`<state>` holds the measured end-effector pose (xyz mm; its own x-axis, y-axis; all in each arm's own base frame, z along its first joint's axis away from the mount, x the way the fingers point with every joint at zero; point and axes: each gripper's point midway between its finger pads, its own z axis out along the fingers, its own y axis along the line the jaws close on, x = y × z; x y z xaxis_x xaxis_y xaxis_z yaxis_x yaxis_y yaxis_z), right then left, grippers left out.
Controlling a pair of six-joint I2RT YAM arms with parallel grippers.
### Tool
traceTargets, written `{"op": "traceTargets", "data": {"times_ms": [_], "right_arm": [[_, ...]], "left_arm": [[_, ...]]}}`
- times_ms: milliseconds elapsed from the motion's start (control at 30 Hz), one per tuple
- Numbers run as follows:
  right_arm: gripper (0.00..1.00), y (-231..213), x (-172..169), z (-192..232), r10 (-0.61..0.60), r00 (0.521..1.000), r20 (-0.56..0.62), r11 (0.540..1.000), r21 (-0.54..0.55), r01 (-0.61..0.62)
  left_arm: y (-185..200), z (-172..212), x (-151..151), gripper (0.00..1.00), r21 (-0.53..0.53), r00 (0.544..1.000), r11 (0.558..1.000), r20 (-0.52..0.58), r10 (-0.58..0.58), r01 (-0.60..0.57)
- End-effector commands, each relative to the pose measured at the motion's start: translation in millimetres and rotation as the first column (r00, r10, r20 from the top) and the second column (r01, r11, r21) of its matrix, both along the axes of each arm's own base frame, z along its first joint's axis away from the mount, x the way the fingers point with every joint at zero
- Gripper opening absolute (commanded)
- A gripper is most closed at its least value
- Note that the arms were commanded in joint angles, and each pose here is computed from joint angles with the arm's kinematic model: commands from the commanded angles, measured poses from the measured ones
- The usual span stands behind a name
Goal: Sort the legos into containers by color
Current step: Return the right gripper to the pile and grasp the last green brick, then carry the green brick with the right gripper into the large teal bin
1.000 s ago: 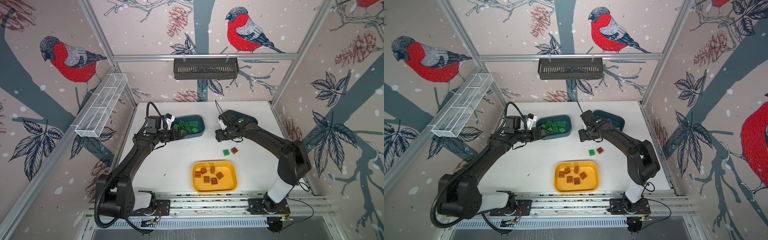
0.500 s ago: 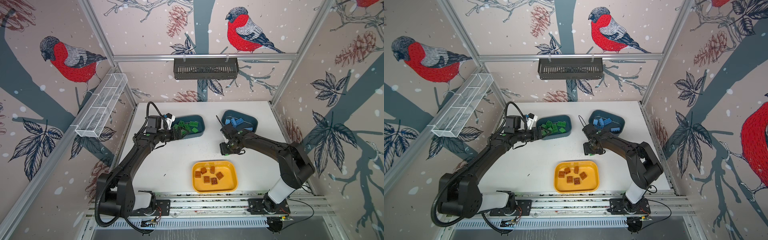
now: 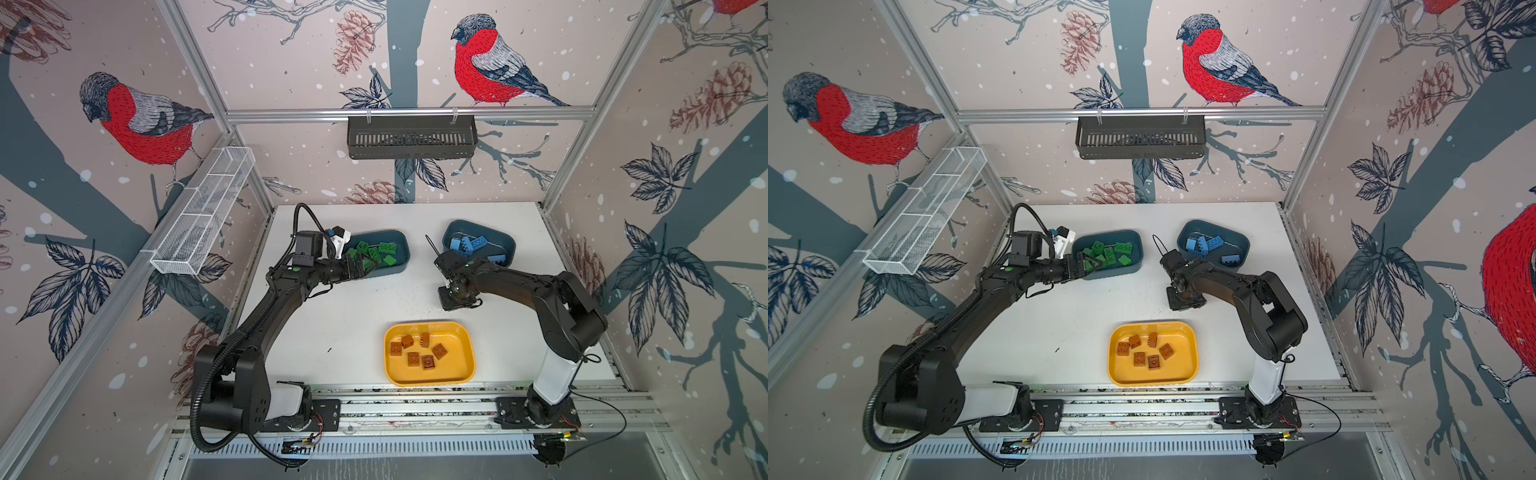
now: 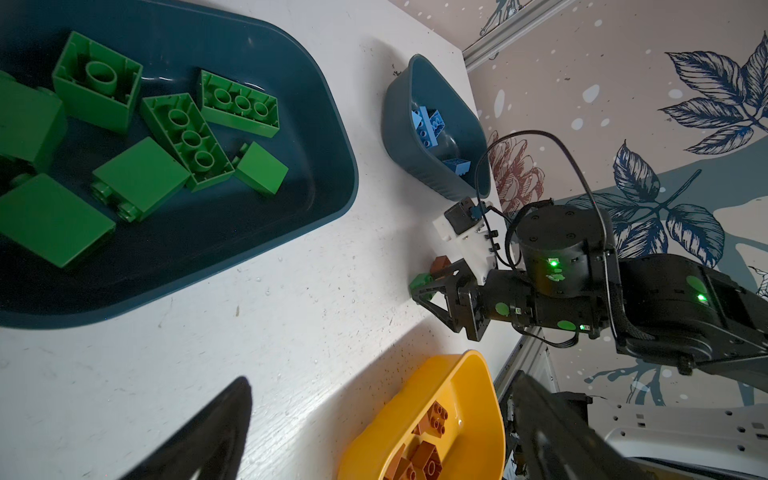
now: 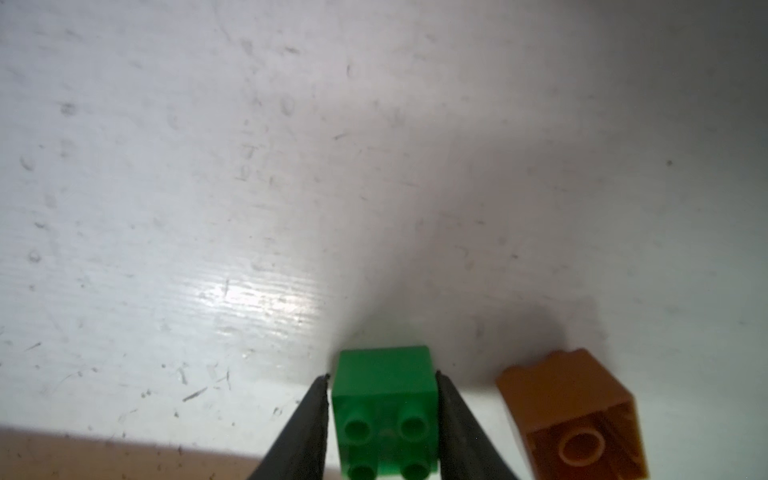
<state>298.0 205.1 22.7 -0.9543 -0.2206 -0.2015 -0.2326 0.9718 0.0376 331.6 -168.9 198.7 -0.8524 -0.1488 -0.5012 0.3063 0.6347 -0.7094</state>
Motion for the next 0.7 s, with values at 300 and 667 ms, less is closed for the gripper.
{"op": "traceTargets", "data": {"times_ms": [300, 667], "right_arm": [[0.27, 19.4, 30.8, 50.4, 0.070, 0.992, 0.101, 0.998, -0.012, -0.070], [0.28, 124.6, 113.7, 131.2, 0.198, 0.927, 0.320, 0.956, 0.147, -0.255]], "left_arm": [[-1.0, 3.9, 3.9, 0.97, 0.007, 0.999, 1.000, 0.028, -0.024, 0.023], [1.8, 8.5, 5.8, 0.97, 0.017, 0.999, 1.000, 0.039, -0.019, 0.019]]}}
